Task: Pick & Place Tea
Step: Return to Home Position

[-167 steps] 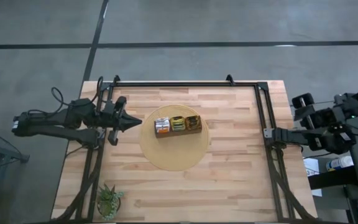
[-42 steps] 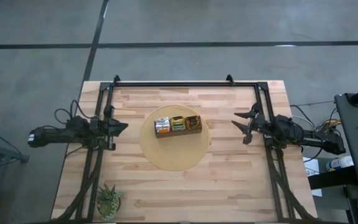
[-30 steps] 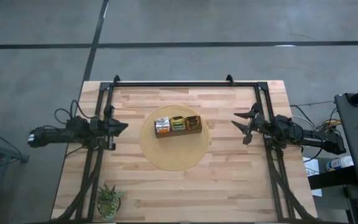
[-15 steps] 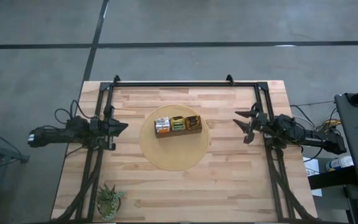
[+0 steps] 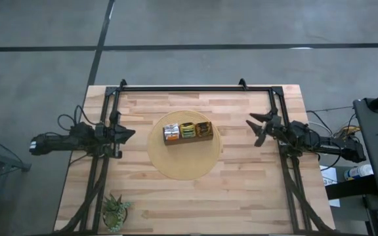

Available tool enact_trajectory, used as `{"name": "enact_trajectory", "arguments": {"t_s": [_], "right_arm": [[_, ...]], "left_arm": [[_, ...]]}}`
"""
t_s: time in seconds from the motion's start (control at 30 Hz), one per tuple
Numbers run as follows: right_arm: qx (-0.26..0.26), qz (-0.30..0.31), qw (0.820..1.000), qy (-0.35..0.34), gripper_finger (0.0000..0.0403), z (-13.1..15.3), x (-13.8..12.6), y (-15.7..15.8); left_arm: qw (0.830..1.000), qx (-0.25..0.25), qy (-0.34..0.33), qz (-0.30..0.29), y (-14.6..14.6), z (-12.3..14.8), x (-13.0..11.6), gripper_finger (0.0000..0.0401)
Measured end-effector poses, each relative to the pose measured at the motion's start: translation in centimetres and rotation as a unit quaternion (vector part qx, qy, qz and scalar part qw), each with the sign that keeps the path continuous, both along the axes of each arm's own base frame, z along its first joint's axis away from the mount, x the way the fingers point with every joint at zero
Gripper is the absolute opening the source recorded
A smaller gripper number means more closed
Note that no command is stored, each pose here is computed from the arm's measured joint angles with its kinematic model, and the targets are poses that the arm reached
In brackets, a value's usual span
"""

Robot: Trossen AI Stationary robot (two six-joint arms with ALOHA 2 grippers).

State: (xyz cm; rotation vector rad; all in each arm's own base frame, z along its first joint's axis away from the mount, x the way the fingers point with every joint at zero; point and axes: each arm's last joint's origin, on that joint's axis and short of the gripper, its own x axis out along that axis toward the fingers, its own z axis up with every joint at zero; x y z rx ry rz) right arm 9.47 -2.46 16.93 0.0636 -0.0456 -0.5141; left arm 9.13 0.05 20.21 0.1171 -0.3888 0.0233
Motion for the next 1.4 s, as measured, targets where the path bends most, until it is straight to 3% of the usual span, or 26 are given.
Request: {"name": "enact_trajectory", "arguments": {"t_s": [0.77,0.83,0.93,1.07,1.13,1.4], "right_arm": [[0.014,-0.025,1.0,0.001,0.018,-0.1,0.1,-0.1],[-0.001,-0.004,1.0,0.015,0.018,-0.2,0.2,0.0],[-0.03,0.076,0.997,0.01,0.0178,0.1,0.4,0.4],[-0.089,0.226,0.97,0.003,0.0176,0.4,0.5,1.3],[-0.103,0.268,0.958,-0.003,0.0177,0.5,0.5,1.5],[-0.081,0.204,0.976,0.006,0.018,0.4,0.5,1.1]], "left_arm": [[1.0,0.0,0.0,0.0,0.0,0.0,0.0,0.0],[1.0,0.0,0.0,0.0,0.0,0.0,0.0,0.0],[1.0,0.0,0.001,0.0,0.0,0.0,0.0,0.0],[1.0,0.0,0.002,0.0,0.0,0.0,0.0,0.0],[1.0,0.0,0.002,0.0,0.0,0.0,0.0,0.0],[1.0,0.0,0.002,0.0,0.0,0.0,0.0,0.0]]}}
